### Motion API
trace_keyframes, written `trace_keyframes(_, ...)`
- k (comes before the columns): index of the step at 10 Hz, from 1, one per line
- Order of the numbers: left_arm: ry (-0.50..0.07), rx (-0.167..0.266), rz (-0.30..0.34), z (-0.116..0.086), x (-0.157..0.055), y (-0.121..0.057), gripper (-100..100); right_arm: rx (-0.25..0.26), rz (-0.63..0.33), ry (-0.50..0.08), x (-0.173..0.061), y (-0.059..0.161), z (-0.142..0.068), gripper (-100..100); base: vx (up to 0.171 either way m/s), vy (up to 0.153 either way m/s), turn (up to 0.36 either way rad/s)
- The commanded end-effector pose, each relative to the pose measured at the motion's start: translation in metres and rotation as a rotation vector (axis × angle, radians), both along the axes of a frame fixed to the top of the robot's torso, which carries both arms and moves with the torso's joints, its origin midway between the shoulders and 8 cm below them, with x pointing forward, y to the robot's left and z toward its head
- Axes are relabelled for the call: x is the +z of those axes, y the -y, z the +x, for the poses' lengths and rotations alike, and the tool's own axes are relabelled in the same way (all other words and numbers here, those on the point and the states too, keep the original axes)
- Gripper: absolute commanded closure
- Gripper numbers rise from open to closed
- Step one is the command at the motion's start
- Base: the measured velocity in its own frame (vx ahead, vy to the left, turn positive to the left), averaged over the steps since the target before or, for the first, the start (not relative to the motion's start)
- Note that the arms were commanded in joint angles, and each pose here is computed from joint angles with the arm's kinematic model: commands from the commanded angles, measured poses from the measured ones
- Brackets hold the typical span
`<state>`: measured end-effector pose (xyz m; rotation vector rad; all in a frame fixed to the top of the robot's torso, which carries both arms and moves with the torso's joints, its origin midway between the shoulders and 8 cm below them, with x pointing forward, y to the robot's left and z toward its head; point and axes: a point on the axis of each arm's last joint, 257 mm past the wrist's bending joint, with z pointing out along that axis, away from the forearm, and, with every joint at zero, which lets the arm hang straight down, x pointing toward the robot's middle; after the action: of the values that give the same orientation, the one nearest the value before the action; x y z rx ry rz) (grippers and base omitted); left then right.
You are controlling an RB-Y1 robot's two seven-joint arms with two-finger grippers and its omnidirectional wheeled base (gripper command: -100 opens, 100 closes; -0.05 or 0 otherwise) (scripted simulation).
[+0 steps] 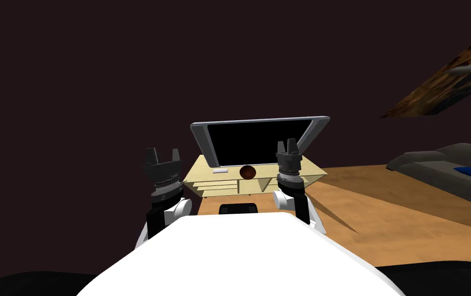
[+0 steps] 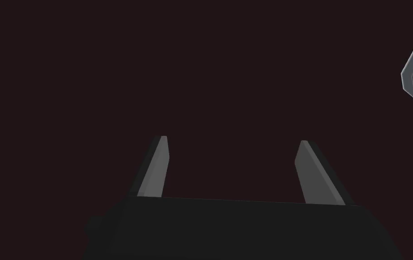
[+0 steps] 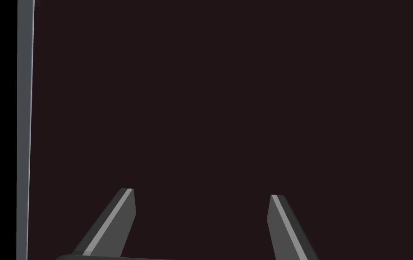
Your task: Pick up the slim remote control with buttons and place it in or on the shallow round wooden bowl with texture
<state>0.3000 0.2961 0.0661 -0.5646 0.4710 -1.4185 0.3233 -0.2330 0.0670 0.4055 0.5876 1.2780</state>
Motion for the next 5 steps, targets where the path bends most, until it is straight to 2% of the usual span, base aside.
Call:
trace_keyframes(1, -0.069, -0.038, -0.029, 0.015, -0.019, -0.003, -100, 0.000, 0.000, 0.000, 0.000, 0.000, 0.000, 0, -0.026, -0.029, -0.186)
trace_keyframes(3, -0.141, -0.072, -0.058, 0.030, -0.041, -0.006, -100, 0.000, 0.000, 0.000, 0.000, 0.000, 0.000, 0, -0.020, -0.049, -0.176)
trace_keyframes(5, -0.237, -0.111, -0.092, 0.048, -0.071, -0.010, -100, 0.000, 0.000, 0.000, 0.000, 0.000, 0.000, 0, 0.014, -0.051, -0.207)
